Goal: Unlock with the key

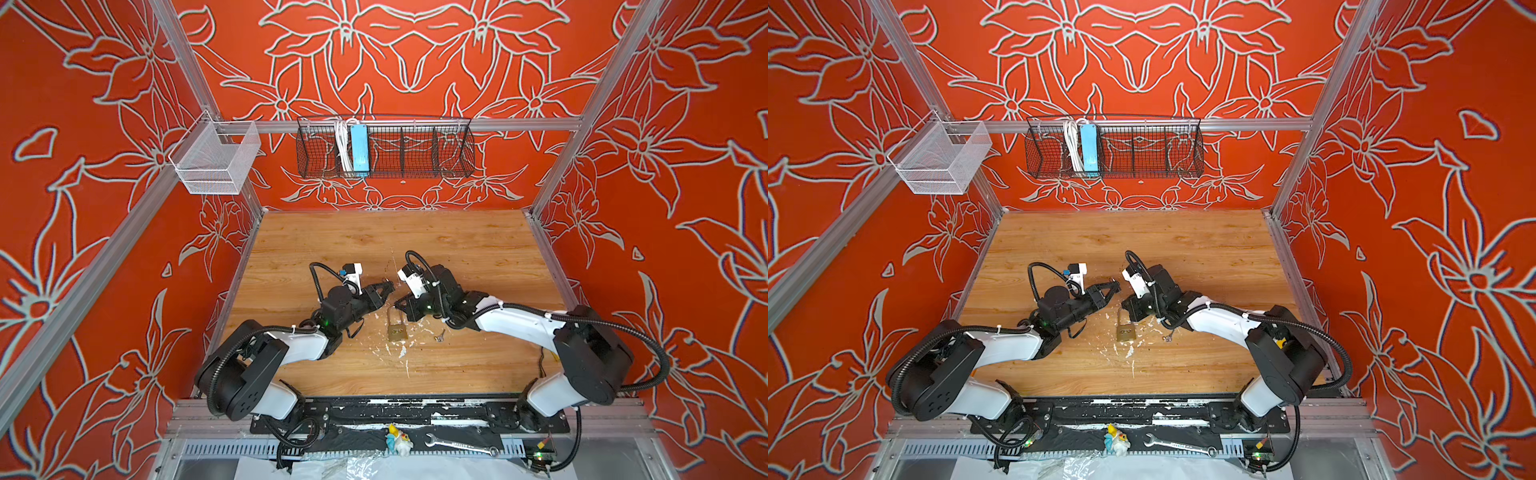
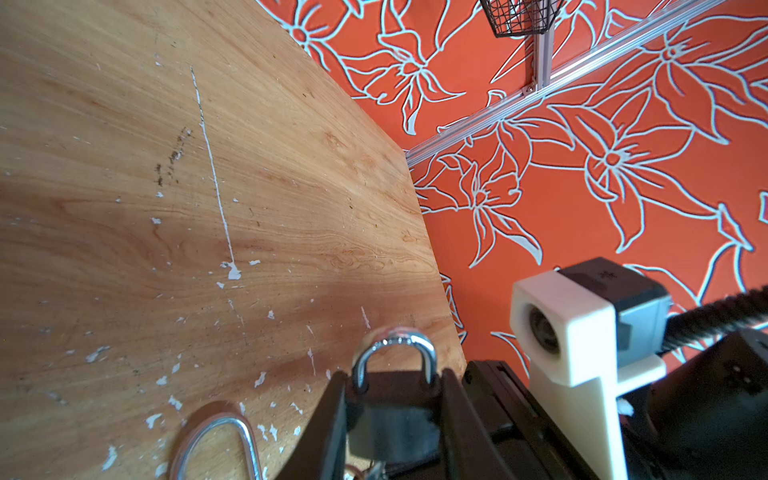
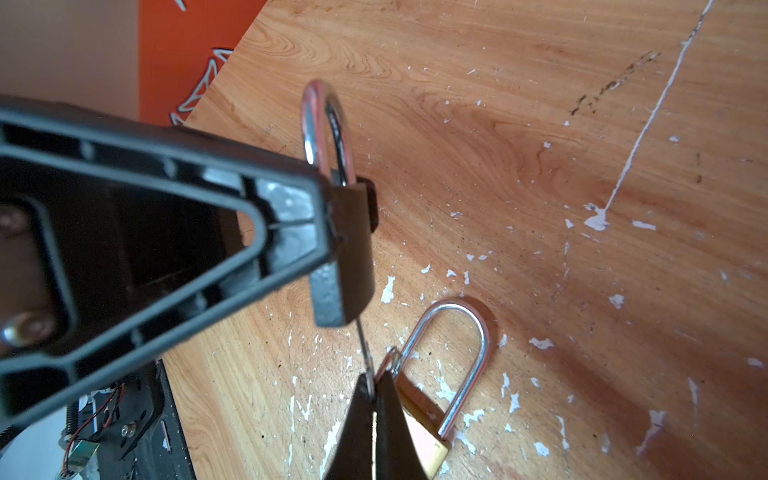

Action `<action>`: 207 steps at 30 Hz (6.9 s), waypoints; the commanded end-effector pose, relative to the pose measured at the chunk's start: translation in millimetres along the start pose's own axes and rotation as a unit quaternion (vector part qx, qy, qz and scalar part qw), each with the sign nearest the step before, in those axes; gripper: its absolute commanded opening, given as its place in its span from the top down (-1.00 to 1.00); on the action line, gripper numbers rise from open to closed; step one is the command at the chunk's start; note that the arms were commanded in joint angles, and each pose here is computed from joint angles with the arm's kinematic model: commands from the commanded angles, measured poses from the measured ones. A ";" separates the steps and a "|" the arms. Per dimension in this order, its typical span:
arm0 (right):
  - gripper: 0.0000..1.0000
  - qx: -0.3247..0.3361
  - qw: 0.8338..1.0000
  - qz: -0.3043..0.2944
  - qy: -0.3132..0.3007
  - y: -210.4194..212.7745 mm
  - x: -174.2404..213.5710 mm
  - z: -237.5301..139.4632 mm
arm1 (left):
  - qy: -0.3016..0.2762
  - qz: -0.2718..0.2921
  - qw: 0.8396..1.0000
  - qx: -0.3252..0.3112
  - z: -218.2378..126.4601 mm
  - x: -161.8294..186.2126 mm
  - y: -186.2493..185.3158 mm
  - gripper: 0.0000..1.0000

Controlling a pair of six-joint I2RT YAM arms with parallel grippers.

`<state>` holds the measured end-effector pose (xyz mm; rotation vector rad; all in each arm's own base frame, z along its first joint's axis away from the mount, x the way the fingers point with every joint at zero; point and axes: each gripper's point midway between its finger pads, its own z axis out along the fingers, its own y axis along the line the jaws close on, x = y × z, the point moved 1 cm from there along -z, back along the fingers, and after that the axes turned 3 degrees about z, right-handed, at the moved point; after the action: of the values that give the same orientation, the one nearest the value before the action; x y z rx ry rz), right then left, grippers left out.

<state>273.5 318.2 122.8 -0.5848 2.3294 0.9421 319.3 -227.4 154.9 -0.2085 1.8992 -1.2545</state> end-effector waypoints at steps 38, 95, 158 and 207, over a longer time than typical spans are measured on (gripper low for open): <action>1.00 -0.018 1.000 0.017 -0.013 -1.7 -5.1 -4.1 | -0.088 0.055 0.995 -0.011 -10.5 -16.0 -3.2 1.00; 1.00 -0.032 0.999 0.001 0.002 9.6 0.7 6.7 | -0.055 0.040 0.998 0.009 3.3 -4.3 -3.8 1.00; 1.00 0.016 0.996 0.012 -0.091 -5.1 -24.7 -43.9 | -0.024 0.158 0.982 -0.101 33.7 37.2 17.8 1.00; 1.00 -0.005 0.986 0.017 -0.165 -0.6 -24.0 -41.3 | -0.035 -0.067 0.997 0.022 47.8 75.3 -7.7 1.00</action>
<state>269.5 264.6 111.4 -0.3337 2.2640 0.8360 321.0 -281.6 114.6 -0.4129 1.7578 -1.2536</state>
